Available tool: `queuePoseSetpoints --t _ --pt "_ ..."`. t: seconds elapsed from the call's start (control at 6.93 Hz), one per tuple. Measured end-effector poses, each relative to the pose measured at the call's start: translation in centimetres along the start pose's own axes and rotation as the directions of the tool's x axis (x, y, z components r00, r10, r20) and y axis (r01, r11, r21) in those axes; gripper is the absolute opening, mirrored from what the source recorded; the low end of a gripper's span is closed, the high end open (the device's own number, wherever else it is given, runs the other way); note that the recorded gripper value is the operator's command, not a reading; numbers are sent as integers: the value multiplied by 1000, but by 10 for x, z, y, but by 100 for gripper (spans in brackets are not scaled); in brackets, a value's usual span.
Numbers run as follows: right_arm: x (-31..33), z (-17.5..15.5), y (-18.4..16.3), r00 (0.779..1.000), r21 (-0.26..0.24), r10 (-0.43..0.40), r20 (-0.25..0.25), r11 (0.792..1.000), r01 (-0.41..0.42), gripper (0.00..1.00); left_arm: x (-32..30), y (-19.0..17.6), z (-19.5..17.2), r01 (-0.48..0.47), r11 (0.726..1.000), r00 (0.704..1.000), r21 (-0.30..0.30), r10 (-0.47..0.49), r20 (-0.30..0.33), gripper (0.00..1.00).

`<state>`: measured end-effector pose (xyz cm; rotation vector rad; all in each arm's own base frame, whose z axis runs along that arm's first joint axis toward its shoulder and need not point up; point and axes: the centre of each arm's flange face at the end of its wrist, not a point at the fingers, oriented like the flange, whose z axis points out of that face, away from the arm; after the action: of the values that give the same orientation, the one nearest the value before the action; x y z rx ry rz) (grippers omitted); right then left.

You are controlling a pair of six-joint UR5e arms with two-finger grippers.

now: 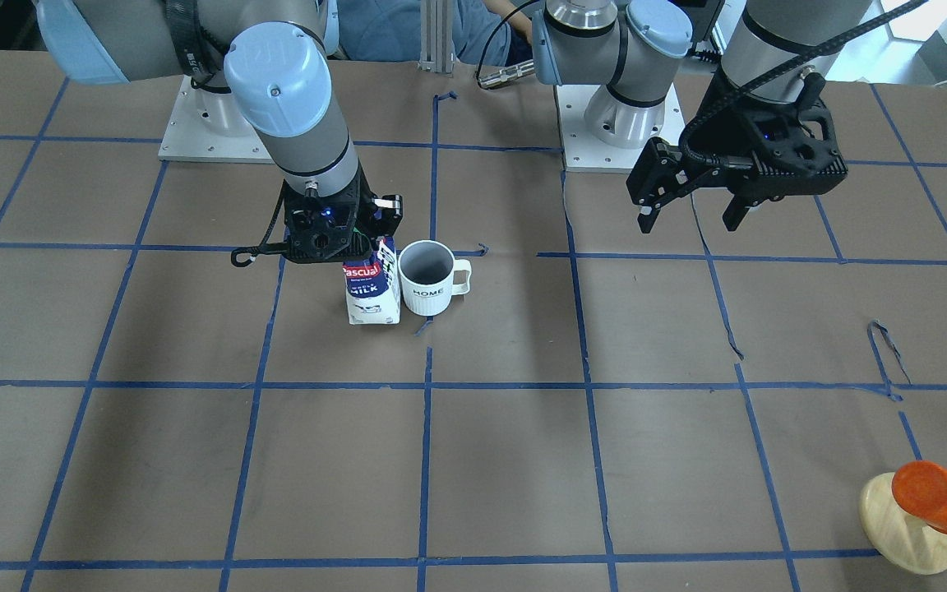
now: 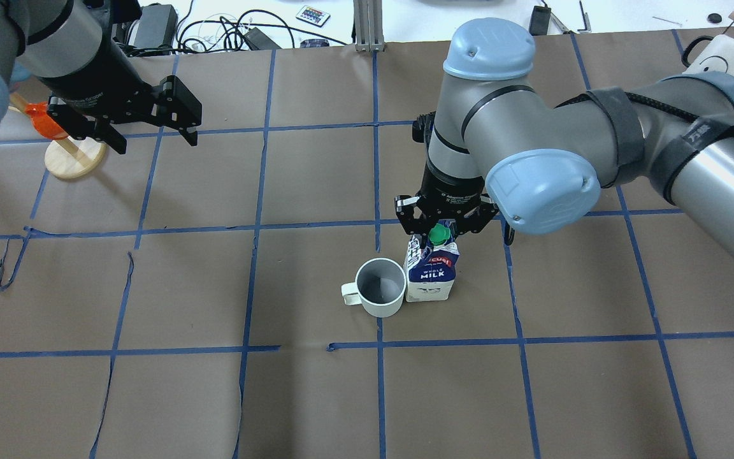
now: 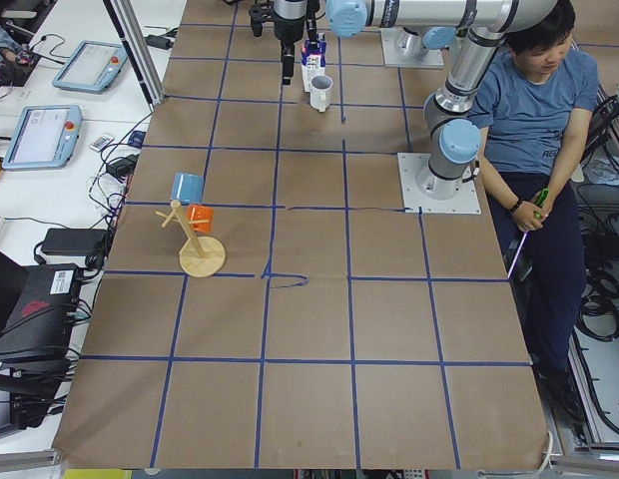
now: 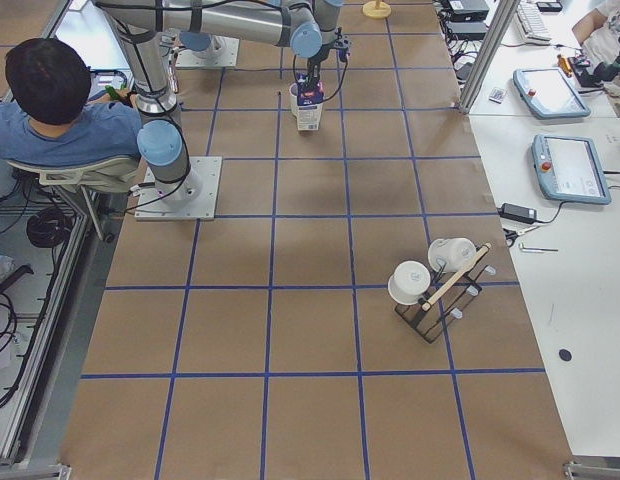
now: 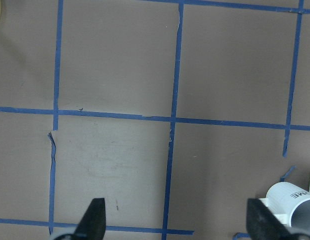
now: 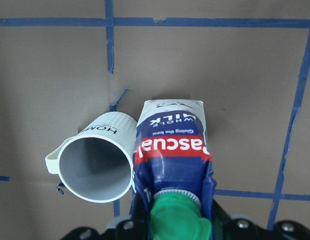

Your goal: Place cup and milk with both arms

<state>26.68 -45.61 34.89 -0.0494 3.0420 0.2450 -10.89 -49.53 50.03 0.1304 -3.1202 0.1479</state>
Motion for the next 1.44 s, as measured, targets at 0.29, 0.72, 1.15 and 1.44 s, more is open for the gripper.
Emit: queuePoseSetpoints --t 0.29,0.72,1.15,1.44 --pt "0 3 1 1000 -5 -2 0 1000 2 100 0 0 -1 4 1000 1000 -1 -4 0 100" --pt "3 -1 -2 1000 8 -4 -11 1000 4 100 0 0 1 5 1000 1000 -6 -5 2 100" --pt "28 -64 -25 998 125 37 -53 992 -30 100 0 1 3 5 1000 1000 -10 -4 2 100" --pt "56 -107 -29 994 160 87 -69 984 -75 100 1 2 2 3 1000 1000 -8 -3 1 100"
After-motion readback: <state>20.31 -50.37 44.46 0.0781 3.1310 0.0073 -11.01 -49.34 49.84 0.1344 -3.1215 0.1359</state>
